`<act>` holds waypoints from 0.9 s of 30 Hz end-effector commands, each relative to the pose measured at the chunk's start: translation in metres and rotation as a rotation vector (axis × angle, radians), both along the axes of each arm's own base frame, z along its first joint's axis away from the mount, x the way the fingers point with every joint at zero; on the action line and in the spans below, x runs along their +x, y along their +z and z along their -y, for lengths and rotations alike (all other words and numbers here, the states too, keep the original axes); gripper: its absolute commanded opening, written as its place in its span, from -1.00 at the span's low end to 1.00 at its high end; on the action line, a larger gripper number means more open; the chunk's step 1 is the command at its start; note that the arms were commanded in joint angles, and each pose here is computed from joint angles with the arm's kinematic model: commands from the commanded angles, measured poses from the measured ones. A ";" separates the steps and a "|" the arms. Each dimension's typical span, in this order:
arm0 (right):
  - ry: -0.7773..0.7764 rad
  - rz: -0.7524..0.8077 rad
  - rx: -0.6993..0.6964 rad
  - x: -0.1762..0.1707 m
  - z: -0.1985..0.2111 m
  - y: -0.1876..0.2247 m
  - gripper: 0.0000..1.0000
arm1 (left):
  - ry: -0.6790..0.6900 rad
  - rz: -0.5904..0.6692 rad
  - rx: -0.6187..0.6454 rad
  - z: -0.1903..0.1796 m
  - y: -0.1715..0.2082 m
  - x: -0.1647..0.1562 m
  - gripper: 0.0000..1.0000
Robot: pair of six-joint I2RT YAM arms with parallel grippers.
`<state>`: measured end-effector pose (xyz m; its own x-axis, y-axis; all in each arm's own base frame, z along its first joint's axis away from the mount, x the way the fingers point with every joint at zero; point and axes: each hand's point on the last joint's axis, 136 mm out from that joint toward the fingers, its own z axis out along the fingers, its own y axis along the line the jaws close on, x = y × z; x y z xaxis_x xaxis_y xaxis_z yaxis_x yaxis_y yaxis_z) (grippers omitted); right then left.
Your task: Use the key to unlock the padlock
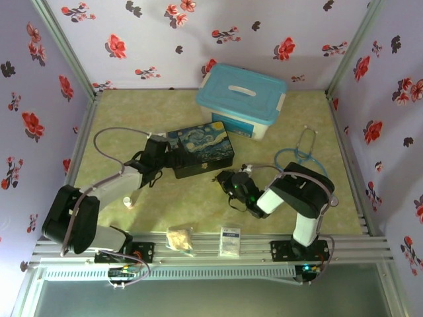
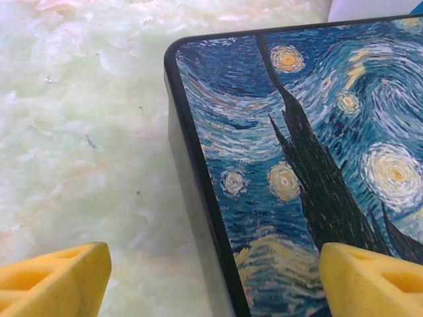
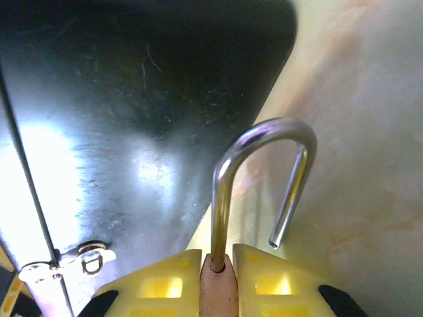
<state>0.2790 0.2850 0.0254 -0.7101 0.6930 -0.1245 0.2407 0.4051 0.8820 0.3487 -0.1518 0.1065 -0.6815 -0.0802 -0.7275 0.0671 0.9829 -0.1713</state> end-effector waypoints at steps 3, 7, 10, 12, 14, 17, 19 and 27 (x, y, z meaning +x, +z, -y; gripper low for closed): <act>0.218 -0.429 -0.272 -0.083 0.061 -0.094 -1.00 | -0.023 0.039 0.024 -0.004 0.035 0.000 0.71; 0.327 -0.525 -0.397 -0.097 0.084 -0.085 -1.00 | -0.024 0.048 0.023 -0.005 0.046 0.000 0.77; 0.438 -0.597 -0.479 -0.107 0.098 -0.075 -1.00 | -0.019 0.057 0.010 -0.006 0.051 -0.001 0.81; 0.514 -0.669 -0.477 -0.119 0.102 -0.076 -1.00 | -0.021 0.063 -0.002 -0.005 0.055 -0.002 0.82; 0.558 -0.727 -0.477 -0.129 0.106 -0.078 -1.00 | -0.019 0.070 -0.010 -0.006 0.058 -0.003 0.83; 0.597 -0.739 -0.551 -0.129 0.117 -0.069 -0.99 | -0.014 0.079 -0.018 -0.009 0.060 -0.006 0.83; 0.594 -0.740 -0.595 -0.124 0.127 -0.060 -0.97 | -0.009 0.080 -0.021 -0.011 0.060 -0.009 0.84; 0.612 -0.788 -0.774 -0.118 0.176 -0.030 -0.84 | 0.015 0.083 -0.025 -0.025 0.055 -0.017 0.87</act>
